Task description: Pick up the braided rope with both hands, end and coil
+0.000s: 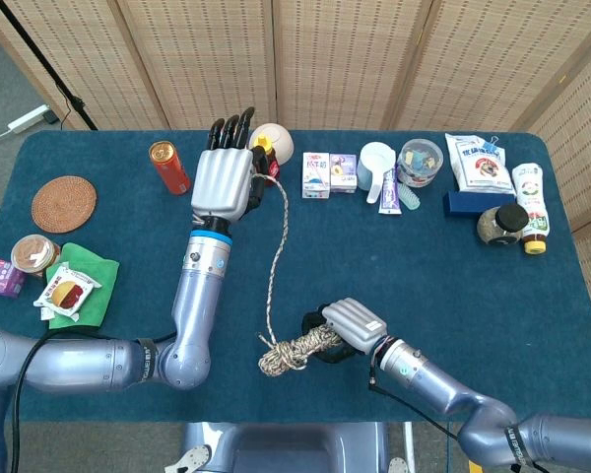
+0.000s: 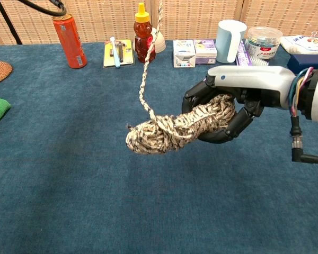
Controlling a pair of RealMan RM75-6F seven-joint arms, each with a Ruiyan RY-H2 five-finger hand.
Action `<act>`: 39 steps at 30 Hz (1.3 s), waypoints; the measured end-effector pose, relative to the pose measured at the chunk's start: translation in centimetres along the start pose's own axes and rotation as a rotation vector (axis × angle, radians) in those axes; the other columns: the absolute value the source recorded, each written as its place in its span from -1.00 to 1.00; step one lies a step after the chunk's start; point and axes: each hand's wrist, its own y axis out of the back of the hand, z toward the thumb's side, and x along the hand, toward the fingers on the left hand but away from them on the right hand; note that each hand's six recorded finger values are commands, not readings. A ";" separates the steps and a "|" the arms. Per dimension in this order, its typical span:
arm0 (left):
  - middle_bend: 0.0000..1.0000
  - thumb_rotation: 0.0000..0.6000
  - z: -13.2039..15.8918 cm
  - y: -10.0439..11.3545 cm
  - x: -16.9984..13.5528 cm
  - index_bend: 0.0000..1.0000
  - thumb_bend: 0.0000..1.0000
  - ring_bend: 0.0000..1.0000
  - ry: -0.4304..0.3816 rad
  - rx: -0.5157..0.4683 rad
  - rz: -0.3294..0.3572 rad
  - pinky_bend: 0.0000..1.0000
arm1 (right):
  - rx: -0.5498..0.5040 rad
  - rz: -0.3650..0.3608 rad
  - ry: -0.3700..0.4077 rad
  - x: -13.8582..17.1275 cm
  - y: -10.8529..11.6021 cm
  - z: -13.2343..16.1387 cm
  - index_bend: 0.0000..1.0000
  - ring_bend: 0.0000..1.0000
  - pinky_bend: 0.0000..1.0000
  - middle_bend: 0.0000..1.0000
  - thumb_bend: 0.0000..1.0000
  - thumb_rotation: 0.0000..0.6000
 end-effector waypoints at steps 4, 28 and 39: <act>-1.00 1.00 -1.2 -1.4 0.2 0.15 -0.13 -1.00 0.005 0.017 -0.013 -1.00 | -0.106 -0.012 0.001 0.1 0.9 0.4 0.34 -0.15 0.29 0.11 0.37 1.00; -1.00 1.00 -7.1 -4.7 -2.1 0.15 -0.13 -1.00 -0.041 0.095 -0.060 -1.00 | -0.503 -0.203 -0.168 -1.1 7.0 -3.2 0.34 -0.14 0.29 0.12 0.37 1.00; -1.00 1.00 -7.3 -5.9 -3.2 0.15 -0.13 -1.00 -0.080 0.099 -0.097 -1.00 | -0.566 -0.303 -0.266 -2.2 8.5 -4.2 0.34 -0.12 0.31 0.15 0.38 1.00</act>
